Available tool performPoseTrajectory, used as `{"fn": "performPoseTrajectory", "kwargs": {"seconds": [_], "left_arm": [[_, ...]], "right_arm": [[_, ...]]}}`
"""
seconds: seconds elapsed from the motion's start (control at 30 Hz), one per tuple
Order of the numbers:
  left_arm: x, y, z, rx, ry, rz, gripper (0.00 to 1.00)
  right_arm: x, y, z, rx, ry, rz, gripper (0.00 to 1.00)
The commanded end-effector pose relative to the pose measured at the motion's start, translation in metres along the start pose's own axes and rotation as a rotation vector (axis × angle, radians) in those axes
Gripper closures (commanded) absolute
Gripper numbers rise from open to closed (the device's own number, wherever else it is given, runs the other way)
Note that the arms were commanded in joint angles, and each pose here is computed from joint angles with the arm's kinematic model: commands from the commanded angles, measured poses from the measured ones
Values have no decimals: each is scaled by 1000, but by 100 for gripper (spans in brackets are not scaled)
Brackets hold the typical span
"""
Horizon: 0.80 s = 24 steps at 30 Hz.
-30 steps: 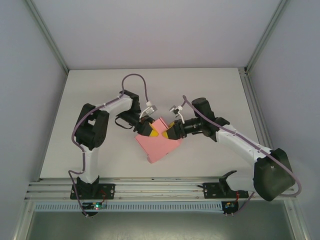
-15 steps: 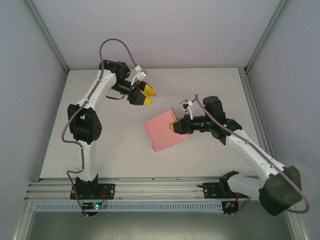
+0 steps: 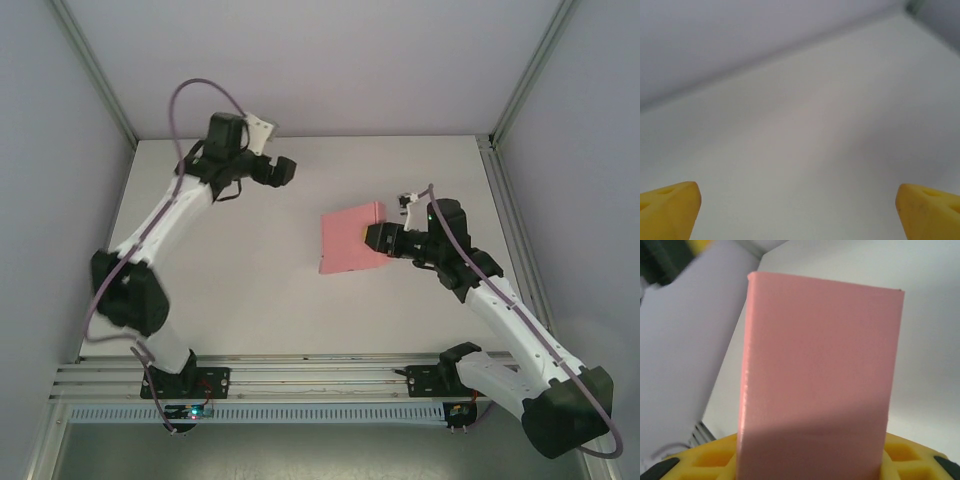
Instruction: Assemble paper box
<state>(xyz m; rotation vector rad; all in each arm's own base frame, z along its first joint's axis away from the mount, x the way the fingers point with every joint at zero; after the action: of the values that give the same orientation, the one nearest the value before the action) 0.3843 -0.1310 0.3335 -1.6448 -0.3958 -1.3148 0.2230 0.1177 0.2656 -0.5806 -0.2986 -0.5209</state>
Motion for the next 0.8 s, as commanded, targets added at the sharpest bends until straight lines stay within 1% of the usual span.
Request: {"fn": "performPoseTrajectory", "kwargs": {"seconds": [0.0,0.03,0.07,0.13,0.17,0.2,0.23,0.3,0.33,0.4,0.47,0.53,0.6,0.7,0.77], "left_arm": [[29,-47,6,212,-28,-451,0],[25,-51,0,190,-5,-507,0],[21,-54,-6,139,31,-515,0],[15,-52,-26,-70,149,-441,0],[12,-49,-38,-185,236,-395,0],[8,-46,-50,-263,299,-345,0],[4,-45,-61,-309,342,-313,0],[-6,-45,-80,-368,443,-326,0],[-13,-47,-92,-390,528,-346,0],[-26,-49,-121,-350,718,-361,0],[-42,-54,-149,-402,906,-345,0],[-48,-57,-162,-454,951,-342,0],[-50,-54,-169,-454,969,-344,0],[-50,-37,-171,-355,1037,-337,0],[-49,-26,-172,-333,1067,-309,0]], "right_arm": [[13,-9,1,-33,273,-74,92],[14,-8,-2,-34,349,-74,92],[15,-7,-3,-25,418,-67,93],[19,-2,-3,-1,553,-44,96],[20,0,-2,12,605,-35,97],[22,2,-1,24,655,-32,99],[24,2,0,25,697,-32,99],[27,5,-4,24,804,-14,99],[29,5,-5,41,840,-9,98],[31,5,-5,61,898,7,96],[34,3,-5,76,905,-23,96],[37,1,-6,73,913,-50,96],[37,1,-7,80,923,-43,96],[31,4,-4,96,938,23,96],[28,4,-3,109,941,39,97]]}}
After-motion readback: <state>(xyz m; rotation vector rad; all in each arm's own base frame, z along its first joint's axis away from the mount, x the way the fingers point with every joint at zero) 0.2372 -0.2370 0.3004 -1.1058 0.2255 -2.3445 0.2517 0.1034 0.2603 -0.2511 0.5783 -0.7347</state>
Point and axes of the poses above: each hand's point on the last joint's axis, 136 mm out from that joint toward the fingers, its own y axis out along the fingers, its own z axis along the line the jaws close on, x = y × z, the point moved 9 cm from there along -y, back along the fingers, and after that the axes turned 9 degrees about y, right-handed, at the moved point
